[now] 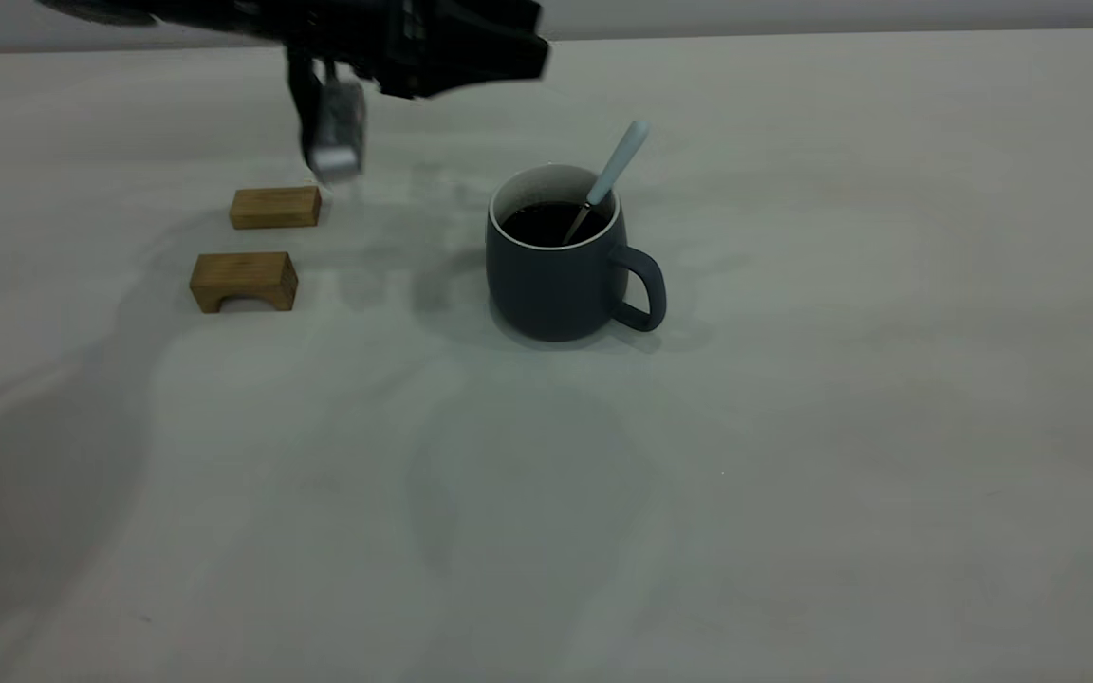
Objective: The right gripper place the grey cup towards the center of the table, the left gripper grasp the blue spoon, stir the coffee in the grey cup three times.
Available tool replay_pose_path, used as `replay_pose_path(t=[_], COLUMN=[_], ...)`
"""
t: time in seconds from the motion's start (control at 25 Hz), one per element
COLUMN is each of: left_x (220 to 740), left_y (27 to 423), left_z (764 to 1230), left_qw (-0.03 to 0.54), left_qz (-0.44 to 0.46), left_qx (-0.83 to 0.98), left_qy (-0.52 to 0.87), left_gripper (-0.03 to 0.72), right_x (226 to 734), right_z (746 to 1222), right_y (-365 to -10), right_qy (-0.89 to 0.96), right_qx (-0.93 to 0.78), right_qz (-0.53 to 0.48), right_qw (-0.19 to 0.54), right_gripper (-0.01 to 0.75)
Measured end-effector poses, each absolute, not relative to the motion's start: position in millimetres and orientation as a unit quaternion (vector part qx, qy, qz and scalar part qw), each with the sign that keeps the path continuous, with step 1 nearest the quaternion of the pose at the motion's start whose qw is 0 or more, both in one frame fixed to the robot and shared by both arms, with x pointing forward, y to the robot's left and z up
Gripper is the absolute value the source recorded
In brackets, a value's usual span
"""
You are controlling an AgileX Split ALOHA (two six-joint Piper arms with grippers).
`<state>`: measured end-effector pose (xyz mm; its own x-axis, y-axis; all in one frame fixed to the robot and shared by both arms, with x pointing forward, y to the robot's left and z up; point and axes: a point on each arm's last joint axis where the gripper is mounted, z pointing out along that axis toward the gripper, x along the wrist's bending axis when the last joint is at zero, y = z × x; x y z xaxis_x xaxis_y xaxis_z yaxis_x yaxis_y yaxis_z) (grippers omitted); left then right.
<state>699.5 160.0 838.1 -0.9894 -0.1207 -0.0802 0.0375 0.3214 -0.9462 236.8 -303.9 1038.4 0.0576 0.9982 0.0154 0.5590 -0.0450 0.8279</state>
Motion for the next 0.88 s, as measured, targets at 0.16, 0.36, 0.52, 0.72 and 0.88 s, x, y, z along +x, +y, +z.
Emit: replay_pose_path(t=[0.16, 0.36, 0.52, 0.72, 0.88], left_x=[703.9, 698.9, 686.0, 664.0, 649.5], left_y=[168.4, 168.7, 169.6, 171.4, 173.1], left_z=[875.2, 948.9, 1014.2, 1076.8, 1107.6], left_qw=[0.176, 0.257, 0.311, 0.359, 0.385], left_qz=[-0.561, -0.545, -0.536, -0.528, -0.518], left_qx=[0.103, 0.198, 0.244, 0.283, 0.307], left_qy=[0.802, 0.773, 0.746, 0.716, 0.699], left_gripper=[0.533, 0.533, 0.533, 0.533, 0.533], right_x=[236.8, 236.8, 236.8, 236.8, 236.8], right_z=[1038.4, 1038.4, 1038.4, 1038.4, 1038.4], right_y=[-303.9, -303.9, -303.9, -303.9, -303.9], right_qy=[0.604, 0.604, 0.604, 0.604, 0.604], right_qx=[0.645, 0.645, 0.645, 0.645, 0.645], right_qz=[0.327, 0.327, 0.327, 0.327, 0.327], right_qw=[0.336, 0.336, 0.336, 0.336, 0.336], right_gripper=[0.489, 0.489, 0.489, 0.489, 0.489])
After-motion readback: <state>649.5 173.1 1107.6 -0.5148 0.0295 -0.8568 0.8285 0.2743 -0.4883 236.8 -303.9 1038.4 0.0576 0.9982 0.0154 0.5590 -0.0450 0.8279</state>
